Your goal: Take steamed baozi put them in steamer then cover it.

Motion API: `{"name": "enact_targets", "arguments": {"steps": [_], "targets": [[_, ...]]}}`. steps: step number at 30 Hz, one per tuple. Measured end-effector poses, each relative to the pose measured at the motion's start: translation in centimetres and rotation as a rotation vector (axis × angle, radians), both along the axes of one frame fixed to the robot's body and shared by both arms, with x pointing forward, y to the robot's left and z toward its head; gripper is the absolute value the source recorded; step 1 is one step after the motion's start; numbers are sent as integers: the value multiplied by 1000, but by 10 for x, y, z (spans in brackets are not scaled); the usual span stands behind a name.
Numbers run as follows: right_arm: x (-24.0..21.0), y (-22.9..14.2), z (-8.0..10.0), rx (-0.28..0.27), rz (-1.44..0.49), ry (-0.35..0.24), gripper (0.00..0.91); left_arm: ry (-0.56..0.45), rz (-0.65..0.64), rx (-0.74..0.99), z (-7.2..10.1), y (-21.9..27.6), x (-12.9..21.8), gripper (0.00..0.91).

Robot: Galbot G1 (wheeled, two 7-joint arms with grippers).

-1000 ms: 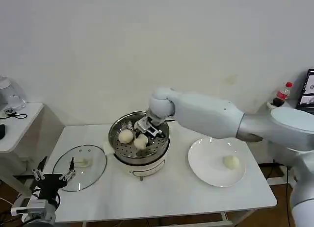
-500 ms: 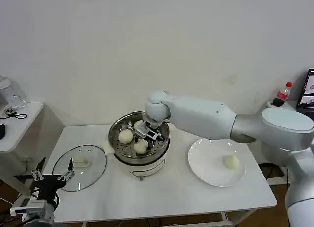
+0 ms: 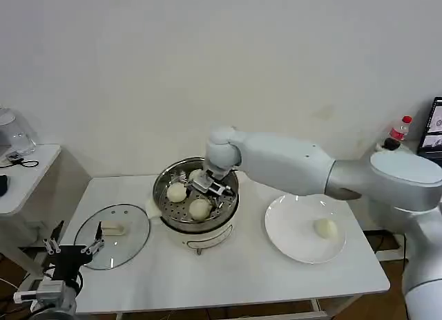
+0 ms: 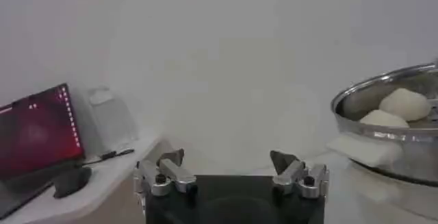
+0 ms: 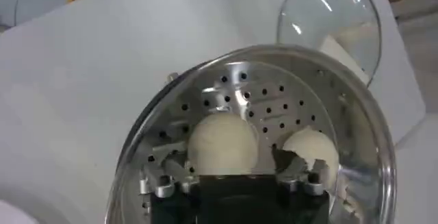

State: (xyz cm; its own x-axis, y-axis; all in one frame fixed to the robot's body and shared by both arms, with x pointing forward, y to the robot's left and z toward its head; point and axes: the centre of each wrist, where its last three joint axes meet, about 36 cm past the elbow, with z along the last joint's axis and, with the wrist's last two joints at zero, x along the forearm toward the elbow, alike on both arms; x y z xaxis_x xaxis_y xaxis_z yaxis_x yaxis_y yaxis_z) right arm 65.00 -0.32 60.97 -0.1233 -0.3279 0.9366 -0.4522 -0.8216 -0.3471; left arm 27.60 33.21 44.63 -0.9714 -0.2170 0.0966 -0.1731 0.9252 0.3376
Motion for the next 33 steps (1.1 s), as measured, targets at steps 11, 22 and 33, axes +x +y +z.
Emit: {"name": "enact_targets", "arguments": {"steps": [11, 22, 33], "targets": [[21, -36, 59, 128, -170, -45, 907, -2, -11, 2, 1, 1, 4, 907], [30, -155, 79, 158, -506, -59, 907, -5, -38, -1, 5, 3, 7, 907], [-10, -300, 28, 122, -781, -8, 907, -3, -60, -7, 2, -1, 13, 907]]}}
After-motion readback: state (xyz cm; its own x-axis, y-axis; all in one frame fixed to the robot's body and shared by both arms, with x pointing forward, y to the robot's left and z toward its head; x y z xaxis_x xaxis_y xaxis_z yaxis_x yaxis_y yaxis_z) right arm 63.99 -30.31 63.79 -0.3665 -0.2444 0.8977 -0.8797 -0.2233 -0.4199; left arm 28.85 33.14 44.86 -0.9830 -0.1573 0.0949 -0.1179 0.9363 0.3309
